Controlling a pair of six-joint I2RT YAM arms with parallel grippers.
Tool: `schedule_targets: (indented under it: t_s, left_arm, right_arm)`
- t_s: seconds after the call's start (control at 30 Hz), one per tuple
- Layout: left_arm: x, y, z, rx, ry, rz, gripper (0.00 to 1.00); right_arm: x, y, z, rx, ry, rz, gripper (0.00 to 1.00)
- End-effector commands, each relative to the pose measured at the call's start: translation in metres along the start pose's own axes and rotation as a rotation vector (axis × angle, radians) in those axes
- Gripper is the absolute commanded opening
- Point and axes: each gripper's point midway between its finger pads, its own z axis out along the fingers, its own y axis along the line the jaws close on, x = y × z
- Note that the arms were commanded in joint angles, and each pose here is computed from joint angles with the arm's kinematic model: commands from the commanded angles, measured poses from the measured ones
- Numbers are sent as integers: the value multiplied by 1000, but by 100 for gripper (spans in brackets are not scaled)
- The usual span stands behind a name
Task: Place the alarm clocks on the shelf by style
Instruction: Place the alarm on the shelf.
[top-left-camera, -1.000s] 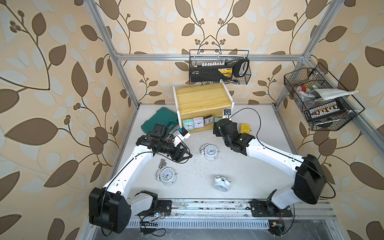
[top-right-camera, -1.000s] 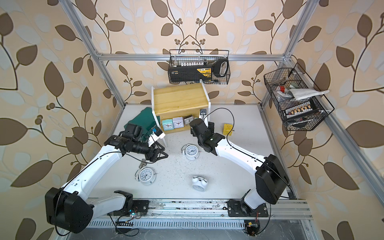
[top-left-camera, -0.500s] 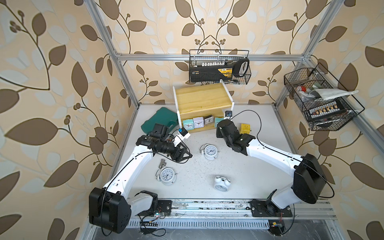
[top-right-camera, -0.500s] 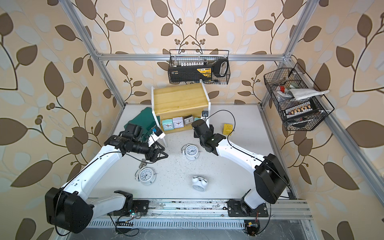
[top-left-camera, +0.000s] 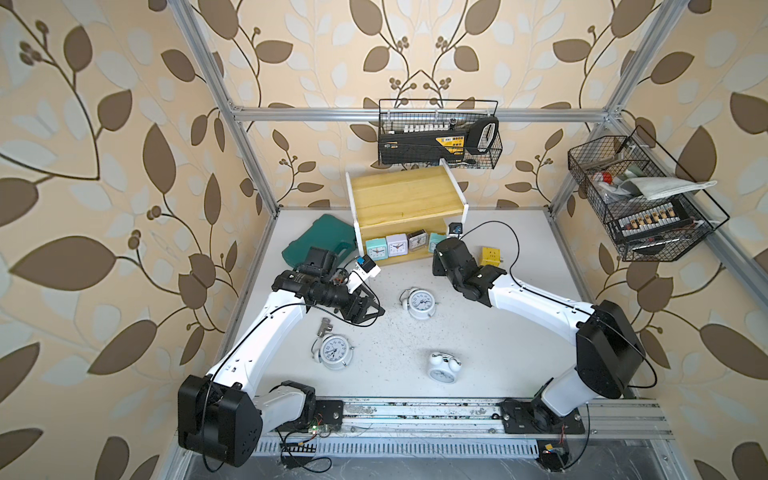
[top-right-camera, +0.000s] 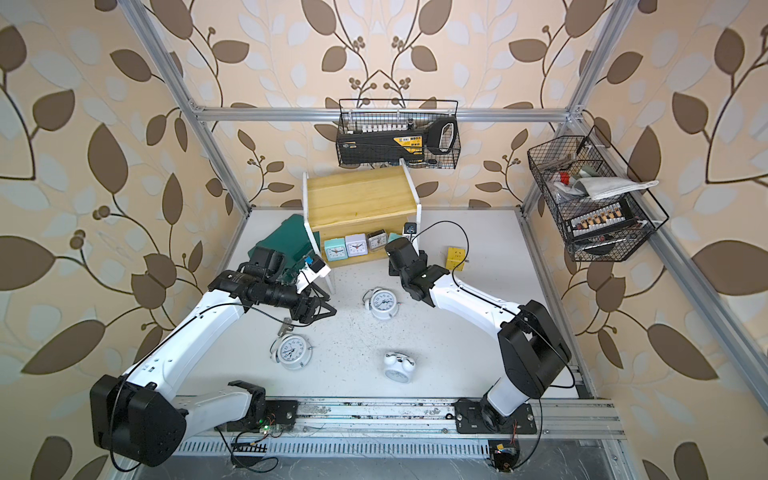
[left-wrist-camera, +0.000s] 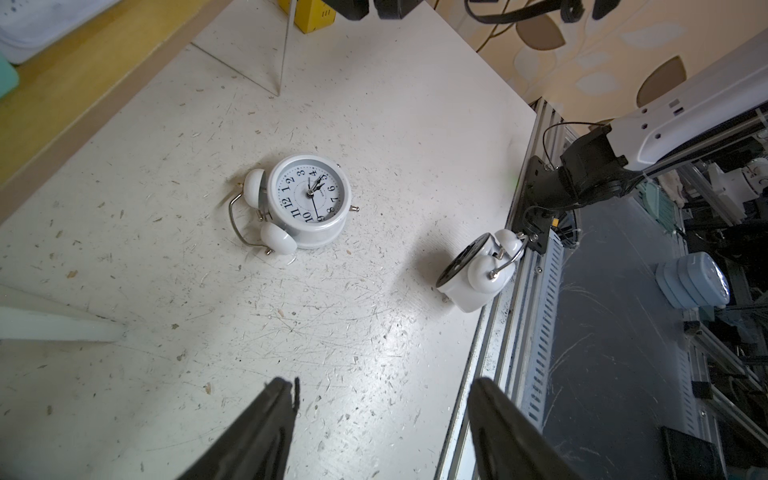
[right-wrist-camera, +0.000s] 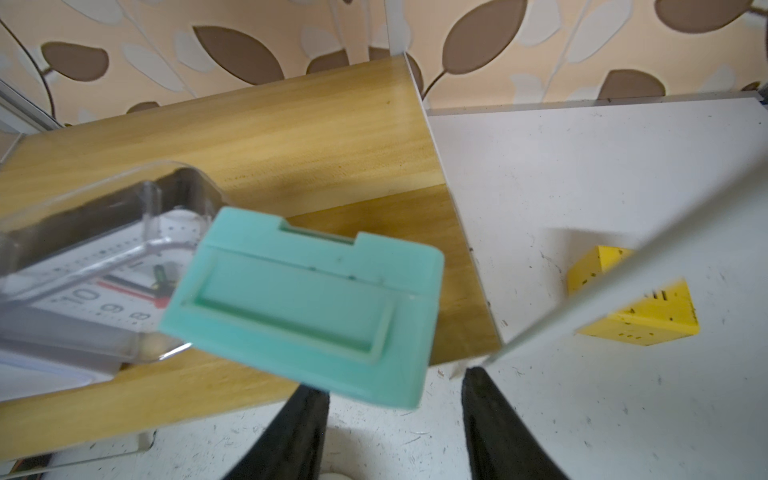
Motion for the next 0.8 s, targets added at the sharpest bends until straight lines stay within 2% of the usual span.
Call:
schedule_targets:
  t_s: [0.0,0.2,0.57,0.77]
  left_arm:
    - [0,-7,-5,23,-22,11,70]
    - [-2,-7,-5,20,-24,15,70]
    - [-1,-7,-6,17,-25,15,70]
    - [-1,-7,-6,20,-26,13,69]
  right_arm:
    - [-12,3,3,-5,-23,28,52]
    - [-15,1,6,-1,-27,35,51]
    - [-20,2,14,6,-29,40,39]
    - [-20,0,20,13,-25,42,37]
